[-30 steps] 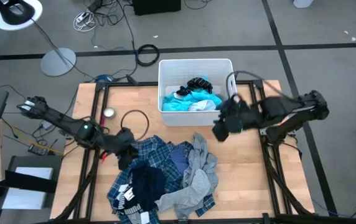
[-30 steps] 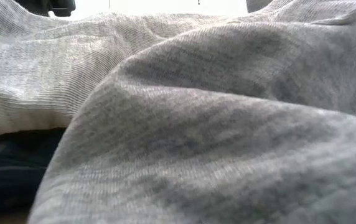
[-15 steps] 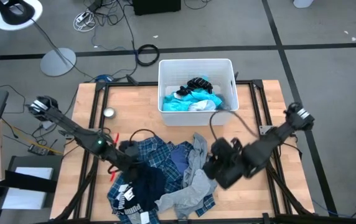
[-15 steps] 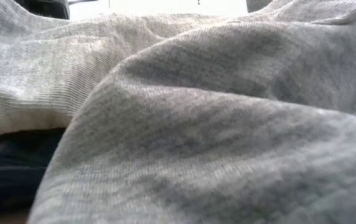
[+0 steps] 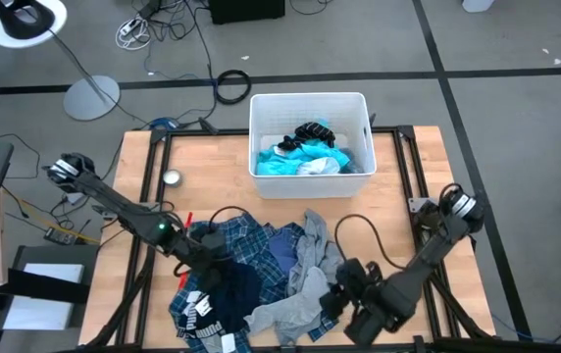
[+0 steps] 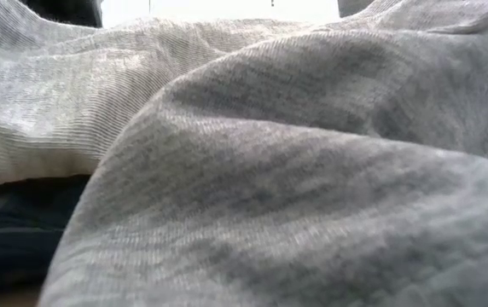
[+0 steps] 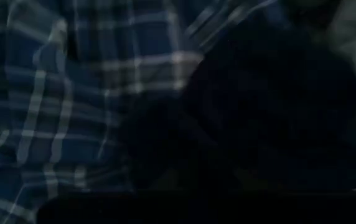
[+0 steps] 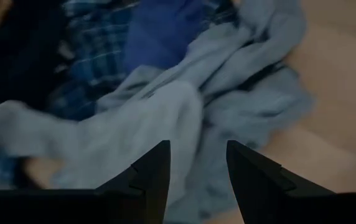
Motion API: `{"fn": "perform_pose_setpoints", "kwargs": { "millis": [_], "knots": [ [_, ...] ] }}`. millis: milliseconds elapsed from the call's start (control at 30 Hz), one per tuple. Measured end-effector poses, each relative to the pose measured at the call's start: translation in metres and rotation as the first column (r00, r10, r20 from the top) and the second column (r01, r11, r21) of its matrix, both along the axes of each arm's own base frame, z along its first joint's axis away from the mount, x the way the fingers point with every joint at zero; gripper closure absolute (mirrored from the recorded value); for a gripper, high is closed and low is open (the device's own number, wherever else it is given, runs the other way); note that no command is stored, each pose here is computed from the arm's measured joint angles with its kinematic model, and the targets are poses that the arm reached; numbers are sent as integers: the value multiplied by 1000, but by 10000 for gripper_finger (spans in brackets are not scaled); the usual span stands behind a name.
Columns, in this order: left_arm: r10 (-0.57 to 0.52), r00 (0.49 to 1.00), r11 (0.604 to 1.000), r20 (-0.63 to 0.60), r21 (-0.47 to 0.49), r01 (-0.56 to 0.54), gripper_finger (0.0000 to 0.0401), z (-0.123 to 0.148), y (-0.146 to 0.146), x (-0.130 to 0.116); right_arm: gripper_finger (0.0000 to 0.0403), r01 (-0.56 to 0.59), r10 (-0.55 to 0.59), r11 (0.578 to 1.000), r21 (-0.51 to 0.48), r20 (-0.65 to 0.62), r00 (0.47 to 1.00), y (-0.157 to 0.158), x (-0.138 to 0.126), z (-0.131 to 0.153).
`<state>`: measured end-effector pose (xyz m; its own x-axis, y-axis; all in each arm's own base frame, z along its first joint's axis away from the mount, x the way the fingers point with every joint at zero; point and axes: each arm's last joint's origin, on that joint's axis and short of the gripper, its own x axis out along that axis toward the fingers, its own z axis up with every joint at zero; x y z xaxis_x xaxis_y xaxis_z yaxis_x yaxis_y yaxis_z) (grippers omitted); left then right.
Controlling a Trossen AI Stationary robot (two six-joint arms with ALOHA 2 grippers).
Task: Sort clothes
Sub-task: Put the dark blue boxer shorts into the white laundry bin
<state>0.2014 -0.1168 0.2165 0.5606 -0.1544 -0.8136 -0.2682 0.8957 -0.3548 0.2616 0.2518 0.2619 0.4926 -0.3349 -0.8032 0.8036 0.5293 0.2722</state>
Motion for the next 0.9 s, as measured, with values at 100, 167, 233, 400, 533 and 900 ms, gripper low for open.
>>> {"fn": "perform_pose_setpoints", "kwargs": {
  "millis": [100, 167, 233, 400, 533, 900],
  "knots": [
    [-17, 1000, 1000, 24, 19, 16, 398, 16, 3, 4, 245, -13, 13, 1000, -3, 69, 998, 11, -8, 2],
    [-21, 999, 999, 48, 36, 19, 399, 30, 5, 8, 245, -20, 21, 1000, -12, 106, 994, 16, -15, 6],
    [-27, 998, 997, 63, 71, 23, 399, 46, 9, 12, 245, -31, 34, 999, -23, 133, 990, 16, -23, 13],
    [-49, 984, 991, 172, 128, 27, 400, 93, 21, 24, 247, -47, 57, 994, -101, 100, 993, 1, -42, 32],
    [-38, 957, 980, 288, 196, -20, 401, 138, 38, 31, 256, -28, 31, 978, -206, 10, 999, -23, -55, 46],
    [63, 744, 888, 665, 304, -346, 401, 252, 109, 31, 287, 26, 3, 985, -169, 172, 985, -65, -81, -5]
  ]
}}
